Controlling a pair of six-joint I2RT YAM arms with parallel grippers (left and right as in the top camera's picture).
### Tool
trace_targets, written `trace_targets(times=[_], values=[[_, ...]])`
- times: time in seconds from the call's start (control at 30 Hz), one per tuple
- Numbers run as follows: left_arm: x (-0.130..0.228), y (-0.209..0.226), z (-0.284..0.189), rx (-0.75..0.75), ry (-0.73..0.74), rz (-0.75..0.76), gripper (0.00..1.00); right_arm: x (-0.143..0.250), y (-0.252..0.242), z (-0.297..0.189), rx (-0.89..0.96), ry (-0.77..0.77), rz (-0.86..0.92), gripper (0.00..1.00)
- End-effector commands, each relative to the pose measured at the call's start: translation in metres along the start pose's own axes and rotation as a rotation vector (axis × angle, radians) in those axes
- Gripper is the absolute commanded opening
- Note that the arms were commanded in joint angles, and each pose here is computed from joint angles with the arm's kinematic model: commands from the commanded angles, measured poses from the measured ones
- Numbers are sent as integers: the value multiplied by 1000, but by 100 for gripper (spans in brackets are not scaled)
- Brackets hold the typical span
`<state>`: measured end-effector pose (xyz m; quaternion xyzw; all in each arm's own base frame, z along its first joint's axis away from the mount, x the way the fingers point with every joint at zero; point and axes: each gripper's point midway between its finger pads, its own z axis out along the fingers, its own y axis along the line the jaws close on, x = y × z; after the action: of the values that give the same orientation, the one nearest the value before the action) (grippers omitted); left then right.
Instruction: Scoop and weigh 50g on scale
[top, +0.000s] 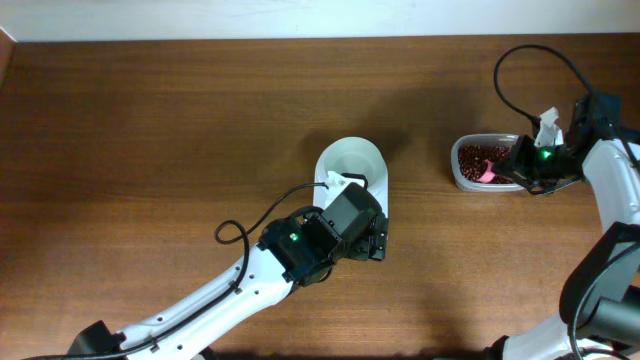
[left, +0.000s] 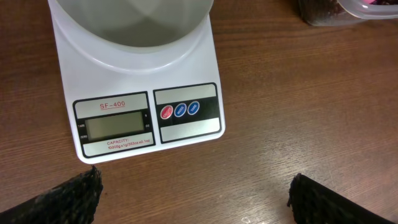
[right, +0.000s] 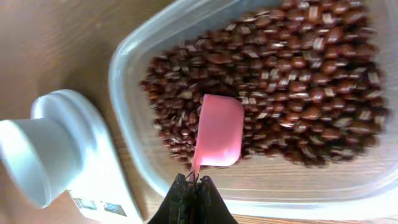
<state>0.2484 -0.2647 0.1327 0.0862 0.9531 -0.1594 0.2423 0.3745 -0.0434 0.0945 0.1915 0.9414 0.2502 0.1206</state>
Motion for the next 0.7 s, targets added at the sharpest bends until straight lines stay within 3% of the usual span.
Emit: trace_targets(times=[0.0, 0.13, 0.67], values=[[-3, 0, -3, -2, -15, -12, 99, 0, 6, -4, -106, 4, 14, 4], [-3, 0, -3, -2, -15, -12, 99, -2, -6, -10, -106, -9, 51, 4], [-3, 0, -3, -2, -14, -12, 99, 1, -9, -55, -400, -58, 115, 4]])
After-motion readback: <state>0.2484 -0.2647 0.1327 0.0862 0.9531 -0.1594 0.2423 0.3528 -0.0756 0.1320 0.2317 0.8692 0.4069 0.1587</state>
